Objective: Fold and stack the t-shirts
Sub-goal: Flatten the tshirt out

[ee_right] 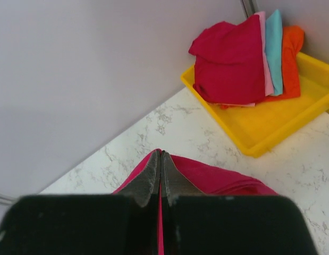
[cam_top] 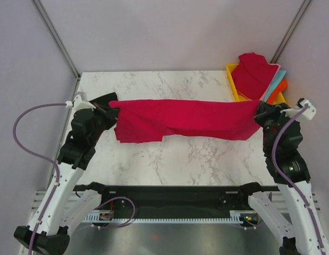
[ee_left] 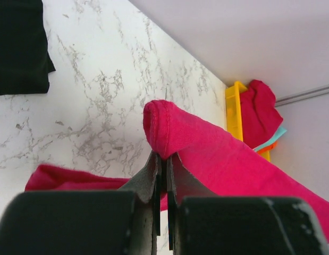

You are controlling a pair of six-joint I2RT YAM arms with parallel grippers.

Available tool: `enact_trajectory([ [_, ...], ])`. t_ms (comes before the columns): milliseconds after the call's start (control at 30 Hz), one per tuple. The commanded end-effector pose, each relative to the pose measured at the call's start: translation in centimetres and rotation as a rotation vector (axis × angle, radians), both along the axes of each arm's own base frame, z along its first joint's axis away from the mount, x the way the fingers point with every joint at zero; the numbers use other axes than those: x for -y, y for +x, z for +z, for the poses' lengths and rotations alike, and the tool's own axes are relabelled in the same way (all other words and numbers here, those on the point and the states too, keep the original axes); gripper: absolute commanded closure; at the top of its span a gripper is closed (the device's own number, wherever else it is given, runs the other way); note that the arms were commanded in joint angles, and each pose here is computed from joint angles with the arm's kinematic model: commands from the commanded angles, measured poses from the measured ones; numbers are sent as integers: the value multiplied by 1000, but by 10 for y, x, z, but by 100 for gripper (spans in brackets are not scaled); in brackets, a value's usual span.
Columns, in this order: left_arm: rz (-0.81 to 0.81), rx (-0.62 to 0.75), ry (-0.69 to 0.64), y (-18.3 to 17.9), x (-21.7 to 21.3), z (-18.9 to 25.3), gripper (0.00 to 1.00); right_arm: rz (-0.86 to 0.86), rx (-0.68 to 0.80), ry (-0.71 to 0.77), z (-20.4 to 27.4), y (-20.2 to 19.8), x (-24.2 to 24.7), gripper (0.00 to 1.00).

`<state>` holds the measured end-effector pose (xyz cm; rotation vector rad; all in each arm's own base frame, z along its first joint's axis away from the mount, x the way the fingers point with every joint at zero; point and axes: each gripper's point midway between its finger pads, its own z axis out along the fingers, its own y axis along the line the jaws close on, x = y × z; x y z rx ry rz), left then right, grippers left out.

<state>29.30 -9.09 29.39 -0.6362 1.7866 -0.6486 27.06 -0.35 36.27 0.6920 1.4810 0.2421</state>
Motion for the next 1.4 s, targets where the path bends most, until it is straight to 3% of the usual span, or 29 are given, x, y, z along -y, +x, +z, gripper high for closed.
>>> enact_trajectory([
  [0,15,51,12,-9,-7,19,98,-53,63,-19,26,-26,16,100],
  [133,29,19,37,-10,-12,19,98,-52,44,-22,23,-22,15,100],
  [200,31,-64,70,5,-9,-3,98,-38,-34,-26,3,2,7,100],
  [300,44,-228,63,32,-7,-53,98,-14,-159,-1,-42,46,-10,100],
  [367,25,-324,-17,58,-9,-90,98,-21,-237,33,-77,80,-19,100],
  [467,17,-372,-125,90,-20,-127,98,-48,-300,86,-104,130,-22,100],
  [500,21,-377,-133,97,-22,-134,95,-13,-272,137,-89,147,-30,100],
  [533,6,-371,-136,104,-23,-136,88,-21,-329,155,-112,167,-26,97],
  [567,-11,-374,-118,108,-22,-139,50,-7,-337,171,-113,177,-27,87],
  [600,-16,-399,-112,115,-21,-143,25,30,-334,184,-105,187,-33,58],
  [633,-24,-424,-109,113,-20,-146,14,37,-378,173,-120,194,-35,13],
  [667,-36,-427,-109,113,-19,-147,9,64,-394,178,-125,194,-40,10],
  [700,-41,-429,-107,111,-16,-147,1,77,-427,180,-139,189,-43,11],
  [733,-39,-428,-102,107,-16,-148,1,77,-435,191,-144,184,-43,13],
  [933,34,-382,22,76,-20,-128,4,75,-493,138,-189,135,-35,24],
  [1067,123,-391,65,53,-29,-133,13,105,-534,119,-215,107,-36,28],
  [1367,163,-623,154,5,-45,-200,18,151,-511,137,-248,94,-58,34],
])
